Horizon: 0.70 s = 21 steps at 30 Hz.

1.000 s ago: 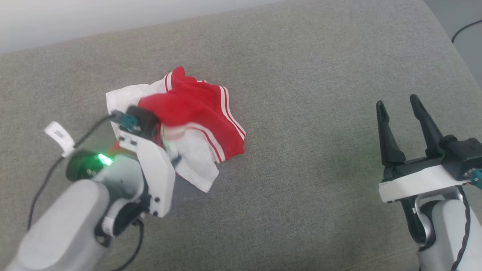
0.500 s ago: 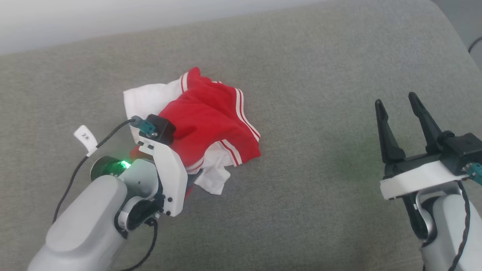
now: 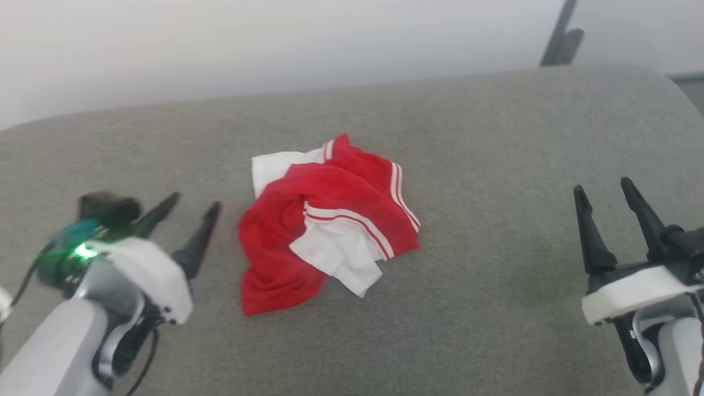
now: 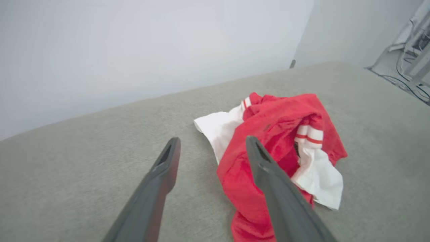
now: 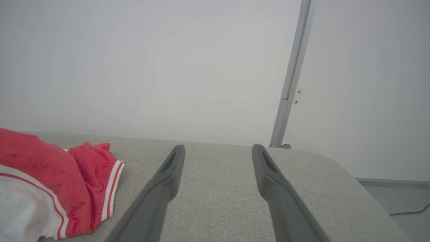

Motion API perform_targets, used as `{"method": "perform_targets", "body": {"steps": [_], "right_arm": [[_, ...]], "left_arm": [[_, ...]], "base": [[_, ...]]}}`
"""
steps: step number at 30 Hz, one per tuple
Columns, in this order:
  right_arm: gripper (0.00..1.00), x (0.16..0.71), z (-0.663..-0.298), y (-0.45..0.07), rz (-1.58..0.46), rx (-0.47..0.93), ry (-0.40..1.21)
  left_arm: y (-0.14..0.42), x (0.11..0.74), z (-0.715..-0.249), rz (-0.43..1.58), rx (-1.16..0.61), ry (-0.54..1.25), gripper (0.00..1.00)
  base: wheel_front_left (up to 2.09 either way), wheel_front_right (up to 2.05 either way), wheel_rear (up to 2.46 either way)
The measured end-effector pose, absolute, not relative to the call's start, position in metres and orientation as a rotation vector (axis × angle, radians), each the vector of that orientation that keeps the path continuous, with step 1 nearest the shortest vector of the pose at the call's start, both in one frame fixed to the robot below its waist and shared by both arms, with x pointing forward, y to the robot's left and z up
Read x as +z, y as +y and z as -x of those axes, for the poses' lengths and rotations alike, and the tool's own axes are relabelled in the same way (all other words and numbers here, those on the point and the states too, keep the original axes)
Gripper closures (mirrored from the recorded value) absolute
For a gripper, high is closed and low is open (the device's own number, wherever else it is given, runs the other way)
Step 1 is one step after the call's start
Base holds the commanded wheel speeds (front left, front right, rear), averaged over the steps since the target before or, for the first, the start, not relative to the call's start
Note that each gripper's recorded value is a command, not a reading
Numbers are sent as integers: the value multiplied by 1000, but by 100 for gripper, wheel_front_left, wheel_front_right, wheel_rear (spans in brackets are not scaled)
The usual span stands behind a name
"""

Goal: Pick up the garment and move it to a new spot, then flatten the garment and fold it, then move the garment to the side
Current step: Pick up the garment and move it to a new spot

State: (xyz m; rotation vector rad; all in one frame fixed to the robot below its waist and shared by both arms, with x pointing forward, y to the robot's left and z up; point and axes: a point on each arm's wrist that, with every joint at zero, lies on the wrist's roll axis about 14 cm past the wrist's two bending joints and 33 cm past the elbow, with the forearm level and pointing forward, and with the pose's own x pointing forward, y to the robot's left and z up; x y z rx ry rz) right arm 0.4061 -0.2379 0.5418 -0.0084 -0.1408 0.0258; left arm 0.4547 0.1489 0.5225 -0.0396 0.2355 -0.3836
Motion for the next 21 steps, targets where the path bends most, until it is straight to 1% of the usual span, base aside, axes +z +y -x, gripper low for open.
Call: {"method": "perform_targets", "body": {"steps": [4, 9, 12, 17, 21], "right_arm": [[0, 542, -404, -234, 0, 43, -139], [0, 545, -402, -229, -3, 57, -148], [0, 545, -400, -227, -8, 60, -152], [0, 545, -398, -224, -18, 64, -156], [0, 543, -397, -220, -28, 68, -154]], "left_arm": [[192, 536, -439, 59, -265, 119, 0], [244, 545, -415, 81, -112, 14, 0], [268, 542, -399, 96, -38, -10, 0], [293, 528, -375, 111, 38, 1, 0], [301, 519, -365, 111, 58, 18, 0]], "base": [[0, 0, 0], [0, 0, 0], [0, 0, 0], [0, 0, 0], [0, 0, 0]]}}
